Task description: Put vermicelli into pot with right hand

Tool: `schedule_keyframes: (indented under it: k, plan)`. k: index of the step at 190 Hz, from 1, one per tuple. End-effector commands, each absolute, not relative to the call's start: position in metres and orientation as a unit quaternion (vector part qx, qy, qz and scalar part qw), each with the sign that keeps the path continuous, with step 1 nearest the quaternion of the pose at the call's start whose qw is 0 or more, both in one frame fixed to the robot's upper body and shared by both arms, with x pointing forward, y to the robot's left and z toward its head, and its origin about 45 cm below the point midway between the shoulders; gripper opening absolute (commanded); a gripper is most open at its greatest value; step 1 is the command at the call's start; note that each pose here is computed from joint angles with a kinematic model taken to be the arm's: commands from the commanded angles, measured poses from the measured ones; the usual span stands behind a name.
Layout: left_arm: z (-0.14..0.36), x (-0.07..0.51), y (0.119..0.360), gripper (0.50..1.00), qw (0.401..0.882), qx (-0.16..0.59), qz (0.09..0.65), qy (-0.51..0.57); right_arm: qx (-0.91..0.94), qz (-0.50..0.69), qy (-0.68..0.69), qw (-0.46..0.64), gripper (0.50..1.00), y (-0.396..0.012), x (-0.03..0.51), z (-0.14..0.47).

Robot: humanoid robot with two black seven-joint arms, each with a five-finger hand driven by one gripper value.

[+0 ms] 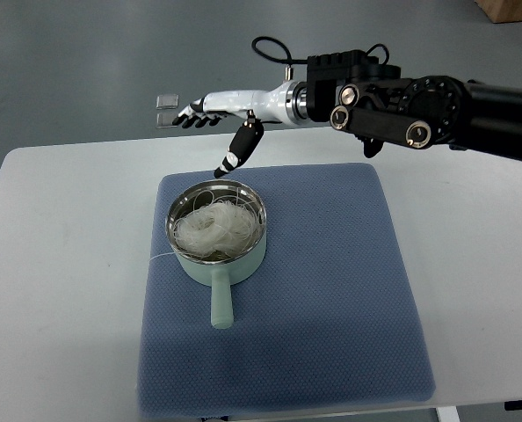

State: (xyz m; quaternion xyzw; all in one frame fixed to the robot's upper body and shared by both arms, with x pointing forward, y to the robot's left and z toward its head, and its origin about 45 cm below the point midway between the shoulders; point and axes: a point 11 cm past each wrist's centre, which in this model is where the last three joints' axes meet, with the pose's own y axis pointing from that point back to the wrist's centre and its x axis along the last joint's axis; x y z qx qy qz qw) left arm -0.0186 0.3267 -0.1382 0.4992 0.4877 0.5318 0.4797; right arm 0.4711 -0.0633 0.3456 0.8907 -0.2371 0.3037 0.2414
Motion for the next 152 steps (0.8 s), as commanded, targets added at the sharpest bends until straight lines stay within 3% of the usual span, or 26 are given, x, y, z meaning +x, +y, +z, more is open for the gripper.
schedule_keyframes:
  k: [1, 26, 41, 83, 112, 152]
  plan:
    - [-0.138, -0.019, 0.325, 1.000, 0.481, 0.499, 0.530, 0.489, 0.905, 0.220, -0.336, 0.143, 0.893, -0.106, 0.487, 0.360]
    - [-0.138, -0.019, 0.324, 1.000, 0.483, 0.499, 0.529, 0.489, 0.890, 0.090, -0.448, 0.004, 0.893, -0.154, 0.500, 0.354]
    - [-0.138, -0.019, 0.324, 1.000, 0.483, 0.499, 0.528, 0.489, 0.836, -0.007, -0.542, -0.089, 0.893, -0.205, 0.511, 0.339]
    - [-0.139, -0.022, 0.323, 1.000, 0.477, 0.505, 0.520, 0.497, 0.709, -0.230, -0.617, -0.251, 0.915, -0.253, 0.504, 0.268]
    - [-0.139, -0.023, 0.316, 1.000, 0.479, 0.504, 0.512, 0.504, 0.666, -0.268, -0.624, -0.307, 0.924, -0.271, 0.487, 0.235]
    - [-0.139, -0.023, 0.316, 1.000, 0.479, 0.504, 0.512, 0.505, 0.674, -0.295, -0.590, -0.333, 0.924, -0.253, 0.472, 0.212]
